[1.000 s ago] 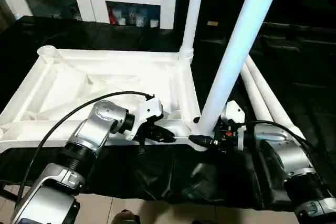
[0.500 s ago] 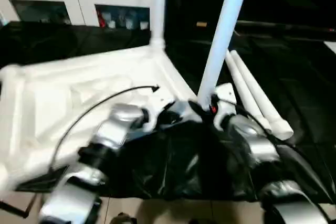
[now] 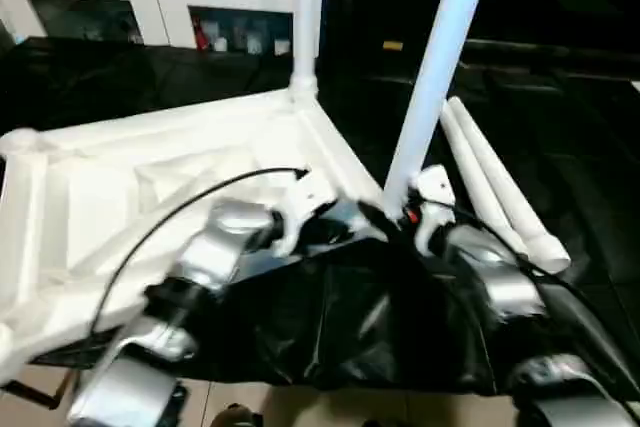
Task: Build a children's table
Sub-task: Rotate leg to tighten
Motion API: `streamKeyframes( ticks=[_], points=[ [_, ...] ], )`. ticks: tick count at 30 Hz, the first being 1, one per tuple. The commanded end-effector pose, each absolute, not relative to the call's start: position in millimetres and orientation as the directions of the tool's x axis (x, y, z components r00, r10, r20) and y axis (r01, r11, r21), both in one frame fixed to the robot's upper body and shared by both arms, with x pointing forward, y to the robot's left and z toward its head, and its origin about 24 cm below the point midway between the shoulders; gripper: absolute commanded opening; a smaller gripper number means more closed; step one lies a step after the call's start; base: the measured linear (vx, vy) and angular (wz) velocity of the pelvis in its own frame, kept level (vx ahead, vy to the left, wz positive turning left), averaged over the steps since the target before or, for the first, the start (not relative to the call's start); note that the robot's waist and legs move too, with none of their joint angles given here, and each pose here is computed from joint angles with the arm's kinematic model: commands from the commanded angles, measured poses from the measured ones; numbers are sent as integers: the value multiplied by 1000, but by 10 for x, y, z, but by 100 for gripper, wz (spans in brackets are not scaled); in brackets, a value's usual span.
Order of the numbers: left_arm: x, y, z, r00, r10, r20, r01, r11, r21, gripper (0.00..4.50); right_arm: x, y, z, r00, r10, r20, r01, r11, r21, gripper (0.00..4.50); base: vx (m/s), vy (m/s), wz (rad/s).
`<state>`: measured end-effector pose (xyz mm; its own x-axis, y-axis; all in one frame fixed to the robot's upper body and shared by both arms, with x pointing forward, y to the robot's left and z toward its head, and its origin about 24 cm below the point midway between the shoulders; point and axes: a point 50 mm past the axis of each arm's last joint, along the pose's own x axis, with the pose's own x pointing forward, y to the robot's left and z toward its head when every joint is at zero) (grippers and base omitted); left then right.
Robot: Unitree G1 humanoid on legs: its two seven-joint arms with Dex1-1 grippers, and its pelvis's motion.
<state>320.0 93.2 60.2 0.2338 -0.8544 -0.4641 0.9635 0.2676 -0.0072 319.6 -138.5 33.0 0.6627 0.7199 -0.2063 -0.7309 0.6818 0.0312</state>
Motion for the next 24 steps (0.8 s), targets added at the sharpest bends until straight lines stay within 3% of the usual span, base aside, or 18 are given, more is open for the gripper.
streamKeyframes(
  ticks=[1,6,13,15,22,24],
  points=[
    [3121,731,753,97,-911,-401,995,100,13,0,3109,-1327,315,551,800,-237,-817,575,40,355,0,0,0],
    [3117,888,753,26,-894,-447,999,36,-13,0,2923,-1497,364,333,896,-294,-928,366,66,355,0,0,0],
    [3136,1000,771,-13,-881,-474,1000,1,-29,0,2824,-1550,366,209,911,-355,-963,254,86,319,0,0,0],
    [3136,1010,769,-16,-878,-478,1000,-2,-31,0,2819,-1541,365,205,913,-352,-964,251,89,294,0,0,0],
    [3164,1014,765,29,-881,-471,999,39,-11,0,2817,-1447,343,241,918,-314,-955,282,93,274,0,0,0],
    [3214,970,764,111,-888,-447,993,115,20,0,2916,-1392,304,376,880,-290,-908,413,74,274,0,0,0]
  ],
)
